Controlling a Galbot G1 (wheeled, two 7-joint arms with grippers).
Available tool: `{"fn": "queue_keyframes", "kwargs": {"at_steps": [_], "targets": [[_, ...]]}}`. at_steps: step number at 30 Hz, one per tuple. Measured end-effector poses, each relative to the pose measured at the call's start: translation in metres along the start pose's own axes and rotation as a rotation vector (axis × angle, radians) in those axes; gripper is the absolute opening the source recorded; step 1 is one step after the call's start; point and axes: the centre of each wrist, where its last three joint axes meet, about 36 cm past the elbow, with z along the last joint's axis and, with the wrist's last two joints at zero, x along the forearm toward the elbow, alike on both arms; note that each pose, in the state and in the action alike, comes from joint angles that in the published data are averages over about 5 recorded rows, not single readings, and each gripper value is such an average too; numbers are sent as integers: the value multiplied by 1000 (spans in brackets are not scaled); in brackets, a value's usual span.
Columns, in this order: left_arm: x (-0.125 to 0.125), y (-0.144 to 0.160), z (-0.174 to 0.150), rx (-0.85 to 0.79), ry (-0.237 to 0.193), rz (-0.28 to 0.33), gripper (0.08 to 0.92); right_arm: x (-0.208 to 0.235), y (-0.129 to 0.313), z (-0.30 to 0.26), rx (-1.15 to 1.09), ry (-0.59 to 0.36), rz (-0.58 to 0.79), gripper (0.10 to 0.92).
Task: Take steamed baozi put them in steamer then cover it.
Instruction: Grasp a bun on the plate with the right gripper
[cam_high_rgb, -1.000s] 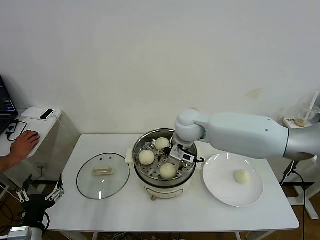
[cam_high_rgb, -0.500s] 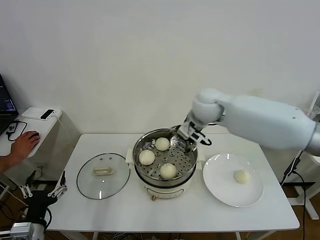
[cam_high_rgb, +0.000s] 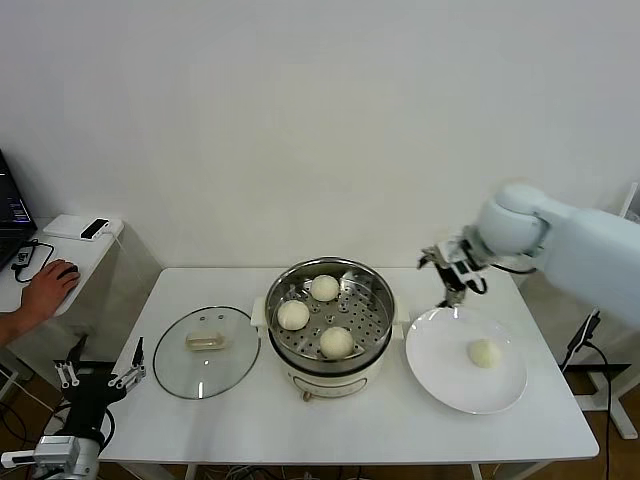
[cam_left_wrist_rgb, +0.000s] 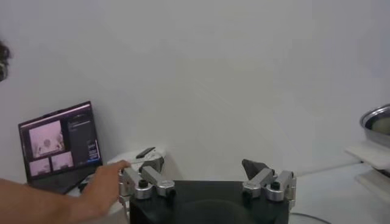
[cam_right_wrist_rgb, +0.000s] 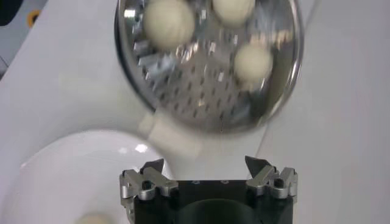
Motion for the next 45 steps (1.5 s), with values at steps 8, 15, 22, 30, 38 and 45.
{"fn": "queue_keyframes", "kwargs": {"at_steps": [8,15,22,30,38,45], "targets": [[0,-6,4,9,1,12,823,-30,46,50,-124,46,-41,823],[2,-7,5,11,5,9,823,-58,71,82,-193,77,-66,823],[5,-7,6,9,10,2,823,-85,86,107,-252,100,-89,823],[5,-6,8,8,16,-3,823,-114,95,123,-295,112,-111,823],[3,-3,9,-1,14,-8,823,-137,94,125,-329,109,-109,823],[2,-2,10,-3,15,-9,823,-152,92,121,-342,106,-112,823]]}}
